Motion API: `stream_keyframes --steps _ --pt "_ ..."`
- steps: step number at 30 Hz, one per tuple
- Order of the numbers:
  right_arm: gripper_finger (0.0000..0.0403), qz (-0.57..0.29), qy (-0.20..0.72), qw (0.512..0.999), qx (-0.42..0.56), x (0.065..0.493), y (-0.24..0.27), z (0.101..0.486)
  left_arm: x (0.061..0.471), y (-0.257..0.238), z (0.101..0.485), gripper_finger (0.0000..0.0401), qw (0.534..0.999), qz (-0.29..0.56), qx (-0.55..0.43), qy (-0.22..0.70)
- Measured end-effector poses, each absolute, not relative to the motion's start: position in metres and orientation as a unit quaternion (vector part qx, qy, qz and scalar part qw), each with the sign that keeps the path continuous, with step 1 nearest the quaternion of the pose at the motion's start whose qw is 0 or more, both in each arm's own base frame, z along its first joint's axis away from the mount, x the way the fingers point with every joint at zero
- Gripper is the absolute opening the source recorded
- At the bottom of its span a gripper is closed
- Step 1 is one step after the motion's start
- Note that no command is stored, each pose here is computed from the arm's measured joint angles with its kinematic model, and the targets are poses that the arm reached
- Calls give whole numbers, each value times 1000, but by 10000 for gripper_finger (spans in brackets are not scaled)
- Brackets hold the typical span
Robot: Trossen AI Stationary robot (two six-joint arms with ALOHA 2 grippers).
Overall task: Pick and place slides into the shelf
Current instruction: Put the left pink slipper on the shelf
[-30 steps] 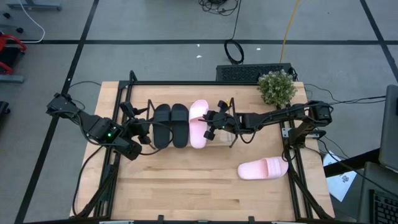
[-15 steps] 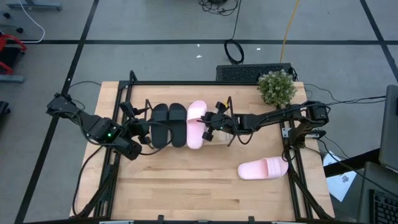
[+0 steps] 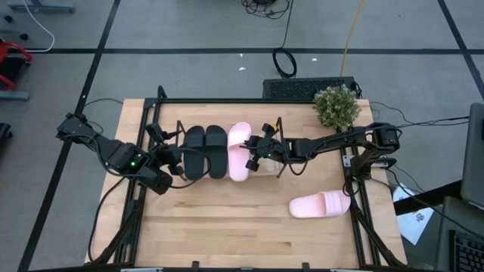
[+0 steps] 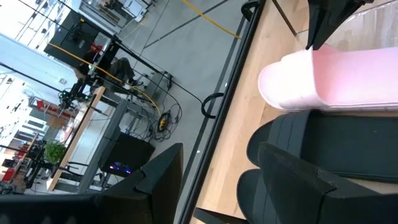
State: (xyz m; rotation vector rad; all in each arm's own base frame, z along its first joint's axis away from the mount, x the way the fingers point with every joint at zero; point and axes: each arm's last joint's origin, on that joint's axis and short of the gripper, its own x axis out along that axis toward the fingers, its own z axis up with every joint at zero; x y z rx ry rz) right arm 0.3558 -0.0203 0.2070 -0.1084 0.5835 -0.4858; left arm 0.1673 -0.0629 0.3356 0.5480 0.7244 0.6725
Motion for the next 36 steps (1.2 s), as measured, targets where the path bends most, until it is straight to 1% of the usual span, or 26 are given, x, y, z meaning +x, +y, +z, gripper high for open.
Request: stream_keyframes --steps 18,28,36 --pt "0 -243 280 927 -53 356 -25 207 167 -63 336 216 844 319 260 343" --pt "0 -247 226 942 -33 342 -25 182 167 -63 336 216 844 319 259 343" --pt "0 -245 217 944 -33 340 -24 180 168 -63 336 216 846 319 257 342"
